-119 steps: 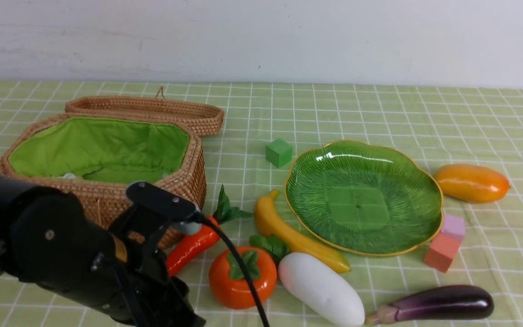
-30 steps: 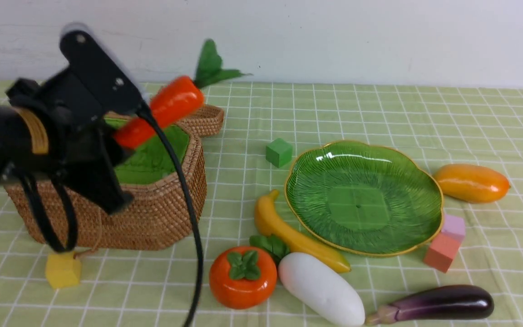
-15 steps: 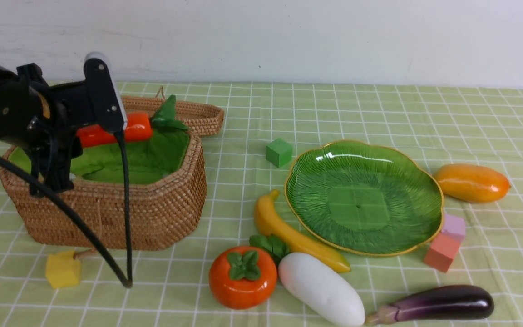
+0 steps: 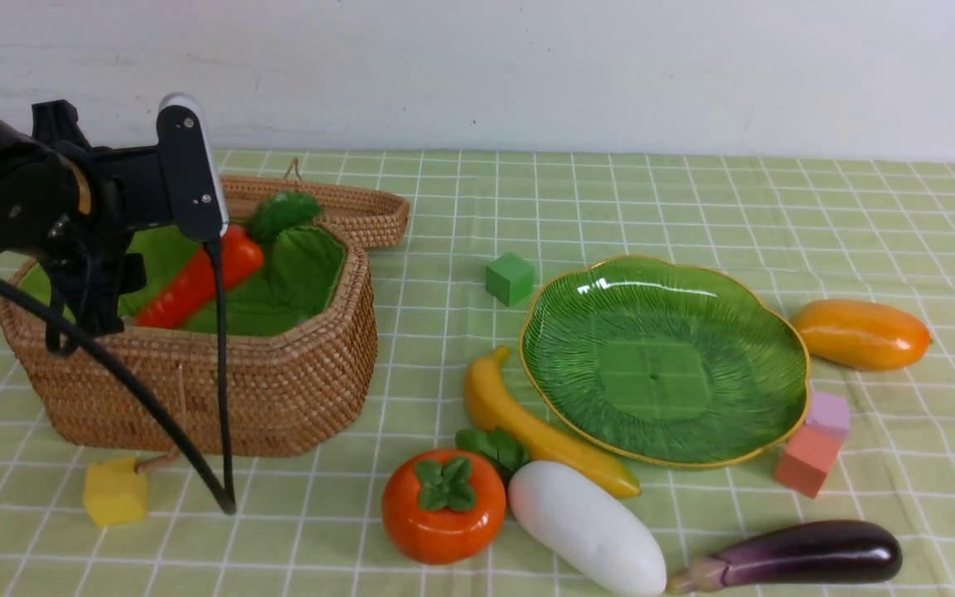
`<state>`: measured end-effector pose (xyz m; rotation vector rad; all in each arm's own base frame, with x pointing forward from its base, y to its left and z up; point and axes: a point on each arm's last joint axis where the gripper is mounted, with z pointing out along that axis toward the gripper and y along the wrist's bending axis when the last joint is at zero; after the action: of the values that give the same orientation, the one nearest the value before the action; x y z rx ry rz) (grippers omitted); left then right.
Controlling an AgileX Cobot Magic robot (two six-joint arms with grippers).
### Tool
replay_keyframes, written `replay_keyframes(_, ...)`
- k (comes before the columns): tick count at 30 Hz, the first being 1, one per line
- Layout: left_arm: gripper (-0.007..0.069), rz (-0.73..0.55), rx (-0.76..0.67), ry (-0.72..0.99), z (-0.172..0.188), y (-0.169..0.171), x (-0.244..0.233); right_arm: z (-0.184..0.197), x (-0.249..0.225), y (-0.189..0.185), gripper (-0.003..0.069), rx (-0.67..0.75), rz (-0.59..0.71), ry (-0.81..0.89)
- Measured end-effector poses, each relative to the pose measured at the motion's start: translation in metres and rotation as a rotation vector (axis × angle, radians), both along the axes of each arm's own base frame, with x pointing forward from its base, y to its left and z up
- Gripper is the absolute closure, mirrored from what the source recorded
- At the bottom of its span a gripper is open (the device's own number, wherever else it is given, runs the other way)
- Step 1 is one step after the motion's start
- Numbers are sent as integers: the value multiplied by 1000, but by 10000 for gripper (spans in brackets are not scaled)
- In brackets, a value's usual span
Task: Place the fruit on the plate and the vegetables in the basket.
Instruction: Use the left arm to grab a carrot and put it into the left basket, then grab a tomato with your left arm and place it on the plate on the right.
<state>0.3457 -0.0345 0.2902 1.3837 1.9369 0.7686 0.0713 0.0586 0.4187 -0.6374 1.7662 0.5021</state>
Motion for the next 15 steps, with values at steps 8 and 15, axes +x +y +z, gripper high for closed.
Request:
replay_keyframes(8, 57, 157, -255, -86, 34, -4, -24, -1, 0, 0, 573, -2, 5, 7)
replay_keyframes(15, 298, 289, -696, -11, 57, -48, -63, -5, -3, 1, 564, -3, 20, 76)
